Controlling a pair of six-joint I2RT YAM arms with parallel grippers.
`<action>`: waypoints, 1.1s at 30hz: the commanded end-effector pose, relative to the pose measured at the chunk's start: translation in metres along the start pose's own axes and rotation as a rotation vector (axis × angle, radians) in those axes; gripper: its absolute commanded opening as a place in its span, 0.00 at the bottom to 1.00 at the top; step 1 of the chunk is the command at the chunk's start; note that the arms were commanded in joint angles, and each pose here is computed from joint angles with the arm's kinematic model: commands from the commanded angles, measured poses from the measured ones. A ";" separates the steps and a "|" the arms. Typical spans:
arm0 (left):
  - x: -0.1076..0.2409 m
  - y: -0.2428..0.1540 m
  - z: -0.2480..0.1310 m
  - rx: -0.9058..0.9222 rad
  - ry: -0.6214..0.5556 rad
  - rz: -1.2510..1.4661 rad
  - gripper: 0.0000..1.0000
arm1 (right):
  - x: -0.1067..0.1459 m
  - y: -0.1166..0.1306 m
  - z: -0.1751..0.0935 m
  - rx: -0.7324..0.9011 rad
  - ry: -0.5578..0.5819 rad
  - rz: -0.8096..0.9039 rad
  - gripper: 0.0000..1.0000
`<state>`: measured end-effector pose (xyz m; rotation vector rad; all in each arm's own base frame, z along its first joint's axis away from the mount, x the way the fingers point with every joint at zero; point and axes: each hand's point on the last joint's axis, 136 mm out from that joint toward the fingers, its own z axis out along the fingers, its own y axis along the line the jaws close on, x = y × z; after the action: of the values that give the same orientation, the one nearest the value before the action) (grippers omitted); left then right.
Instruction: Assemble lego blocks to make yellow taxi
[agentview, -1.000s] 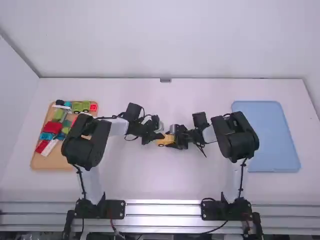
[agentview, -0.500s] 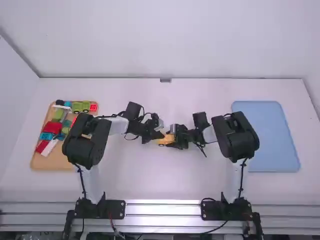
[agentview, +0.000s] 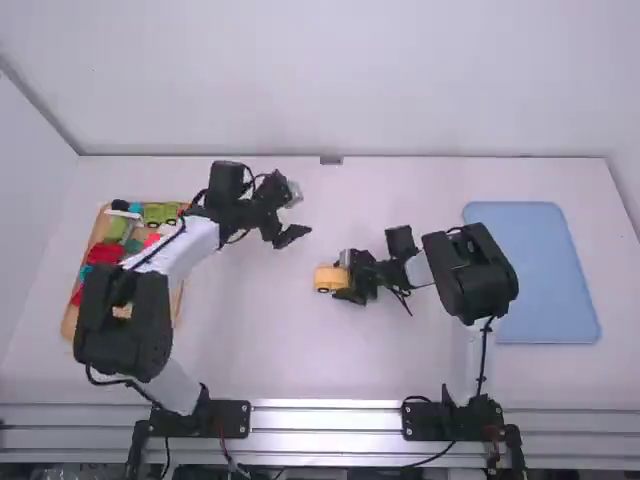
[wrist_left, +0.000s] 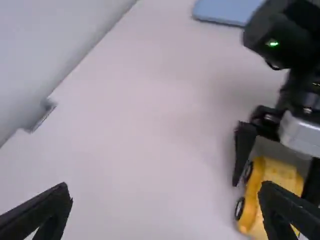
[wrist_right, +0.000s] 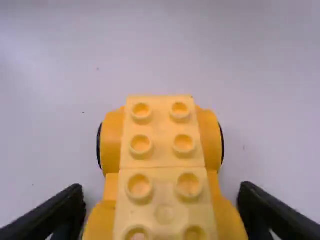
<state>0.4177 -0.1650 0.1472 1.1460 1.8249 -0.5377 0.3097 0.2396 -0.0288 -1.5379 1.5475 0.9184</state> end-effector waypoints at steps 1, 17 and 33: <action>0.010 0.019 -0.010 -0.096 0.048 -0.163 0.99 | -0.001 -0.005 -0.003 0.037 0.037 0.041 0.90; 0.074 0.081 -0.071 -0.431 0.122 -0.821 0.99 | -0.042 -0.017 -0.078 0.284 0.422 -0.023 0.98; 0.088 0.087 -0.171 -0.892 0.368 -1.016 0.99 | -0.104 -0.034 -0.096 0.438 0.365 -0.203 0.98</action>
<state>0.3973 0.0374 0.1481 -0.3672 2.5464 -0.0472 0.3437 0.1972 0.1041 -1.5498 1.6807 0.1642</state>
